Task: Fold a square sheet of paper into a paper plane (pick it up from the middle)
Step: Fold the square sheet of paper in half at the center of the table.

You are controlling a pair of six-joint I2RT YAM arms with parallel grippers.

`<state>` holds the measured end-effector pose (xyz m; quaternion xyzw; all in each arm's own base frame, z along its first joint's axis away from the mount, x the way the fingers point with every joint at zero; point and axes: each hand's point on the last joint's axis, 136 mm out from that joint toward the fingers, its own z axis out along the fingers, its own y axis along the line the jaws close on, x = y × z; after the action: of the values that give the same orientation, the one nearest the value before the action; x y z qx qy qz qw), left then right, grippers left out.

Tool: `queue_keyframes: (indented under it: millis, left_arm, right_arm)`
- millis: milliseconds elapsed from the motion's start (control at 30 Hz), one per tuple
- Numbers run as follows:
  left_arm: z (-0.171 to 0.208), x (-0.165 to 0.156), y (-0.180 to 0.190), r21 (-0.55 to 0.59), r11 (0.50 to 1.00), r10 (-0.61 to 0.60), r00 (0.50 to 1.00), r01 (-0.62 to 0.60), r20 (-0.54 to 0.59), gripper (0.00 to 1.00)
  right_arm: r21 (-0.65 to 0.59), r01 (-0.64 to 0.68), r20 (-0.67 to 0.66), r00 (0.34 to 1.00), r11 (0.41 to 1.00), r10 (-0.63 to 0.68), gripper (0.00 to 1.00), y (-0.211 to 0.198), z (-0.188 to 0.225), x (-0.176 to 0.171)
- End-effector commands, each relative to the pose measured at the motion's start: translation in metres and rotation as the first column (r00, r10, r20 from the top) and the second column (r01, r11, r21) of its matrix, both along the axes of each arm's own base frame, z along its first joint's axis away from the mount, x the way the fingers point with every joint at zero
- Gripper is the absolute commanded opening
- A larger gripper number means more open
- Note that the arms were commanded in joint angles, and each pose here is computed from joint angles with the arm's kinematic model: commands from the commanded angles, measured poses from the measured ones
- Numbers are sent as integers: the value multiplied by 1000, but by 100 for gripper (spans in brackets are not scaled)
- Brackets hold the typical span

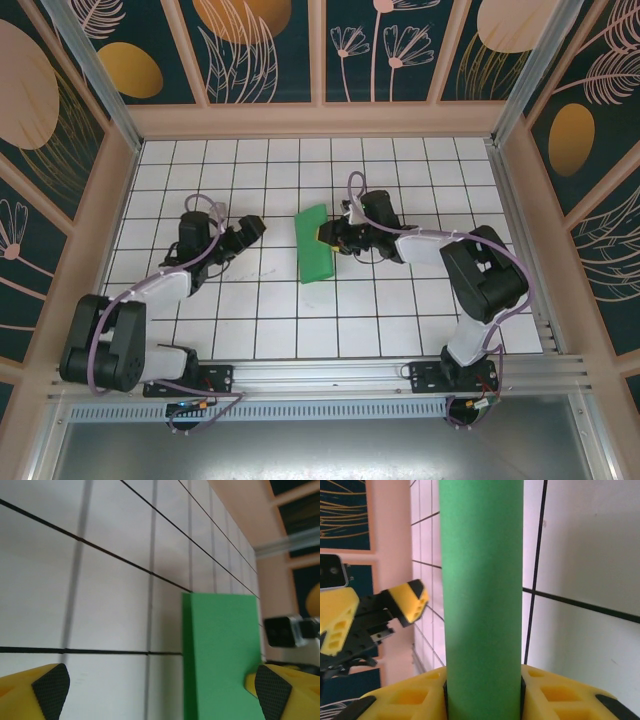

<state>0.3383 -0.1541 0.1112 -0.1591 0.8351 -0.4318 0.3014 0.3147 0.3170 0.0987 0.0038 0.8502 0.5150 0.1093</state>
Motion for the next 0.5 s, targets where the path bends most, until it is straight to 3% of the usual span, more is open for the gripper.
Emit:
queue_keyframes:
  millis: [0,167,467]
  left_arm:
    - [15,-4,-36,-174,981,-81,996,84,23,96]
    - [3,-8,-70,-232,961,-152,988,147,-4,89]
    - [-12,-17,-114,-335,917,-240,970,215,-36,59]
  right_arm:
    - [91,-18,-19,1000,996,20,38,-1,7,-1]
    - [28,7,-66,998,1000,-6,39,-11,-17,-1]
    - [80,9,-105,994,997,0,39,-14,-20,-1]
